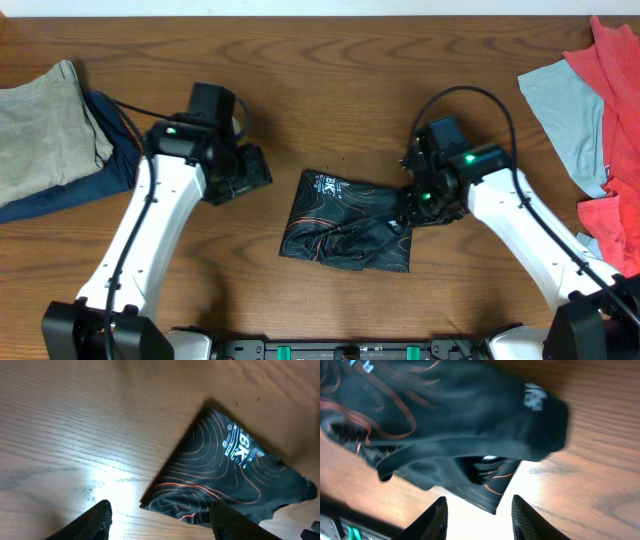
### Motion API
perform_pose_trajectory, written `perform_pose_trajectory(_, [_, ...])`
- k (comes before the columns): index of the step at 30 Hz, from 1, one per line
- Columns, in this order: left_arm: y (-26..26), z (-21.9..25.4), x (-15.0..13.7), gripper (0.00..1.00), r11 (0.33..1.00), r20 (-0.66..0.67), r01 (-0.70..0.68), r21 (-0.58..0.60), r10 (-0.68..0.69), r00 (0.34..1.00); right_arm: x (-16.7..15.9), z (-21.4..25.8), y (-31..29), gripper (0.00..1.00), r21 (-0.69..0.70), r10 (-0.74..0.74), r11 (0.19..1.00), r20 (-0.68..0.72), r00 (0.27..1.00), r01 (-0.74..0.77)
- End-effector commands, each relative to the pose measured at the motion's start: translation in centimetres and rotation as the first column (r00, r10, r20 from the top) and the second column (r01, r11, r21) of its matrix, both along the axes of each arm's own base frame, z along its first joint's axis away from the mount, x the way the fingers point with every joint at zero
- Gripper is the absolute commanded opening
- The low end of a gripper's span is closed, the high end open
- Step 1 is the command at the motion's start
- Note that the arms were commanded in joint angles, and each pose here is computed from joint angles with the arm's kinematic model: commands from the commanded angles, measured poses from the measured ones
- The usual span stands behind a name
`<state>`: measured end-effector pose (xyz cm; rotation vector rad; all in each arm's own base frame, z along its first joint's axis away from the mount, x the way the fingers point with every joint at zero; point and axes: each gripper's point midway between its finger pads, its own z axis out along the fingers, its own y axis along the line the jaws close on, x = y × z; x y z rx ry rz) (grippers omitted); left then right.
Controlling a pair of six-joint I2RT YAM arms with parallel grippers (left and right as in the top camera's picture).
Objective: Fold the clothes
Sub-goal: 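Grasp both sides of the folded bundle with both grippers and tuck inward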
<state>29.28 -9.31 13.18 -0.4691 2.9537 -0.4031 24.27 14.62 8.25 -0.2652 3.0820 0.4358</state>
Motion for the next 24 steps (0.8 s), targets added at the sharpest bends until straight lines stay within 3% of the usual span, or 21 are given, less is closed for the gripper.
perform_pose_trajectory(1, [-0.8,-2.1,-1.0,0.65,0.998,-0.042,0.056,0.017,-0.055,0.998,-1.1,-0.5,1.4,0.39,0.002,0.139,0.99,0.013,0.99,-0.139])
perform_pose_trajectory(10, [-4.1,-5.5,-2.1,0.65,0.985,-0.025,0.171,0.013,-0.17,0.985,-1.6,-4.3,2.6,0.39,-0.084,0.235,0.97,0.064,0.97,-0.229])
perform_pose_trajectory(18, [-7.2,-7.1,-1.8,0.7,0.966,0.016,0.257,0.007,-0.257,0.966,-1.9,-5.8,1.8,0.36,-0.124,0.227,0.968,0.076,0.971,-0.217])
perform_pose_trajectory(19, [-7.6,-7.3,-1.8,0.7,0.964,0.016,0.267,0.007,-0.267,0.964,-1.9,-6.1,1.6,0.32,-0.135,0.22,0.969,0.077,0.972,-0.208])
perform_pose_trajectory(21, [-8.0,-7.7,-1.8,0.7,0.961,0.012,0.278,0.007,-0.278,0.961,-2.1,-6.3,1.5,0.06,-0.138,0.221,0.968,0.072,0.973,-0.21])
perform_pose_trajectory(22, [-8.1,-7.9,-1.8,0.7,0.96,0.01,0.281,0.008,-0.281,0.96,-2.2,-6.3,1.4,0.01,-0.14,0.221,0.968,0.067,0.973,-0.21])
perform_pose_trajectory(24, [-8.3,-8.4,-1.8,0.7,0.958,0.001,0.285,0.009,-0.285,0.958,-2.7,-6.3,1.1,0.01,-0.148,0.213,0.968,0.042,0.976,-0.205])
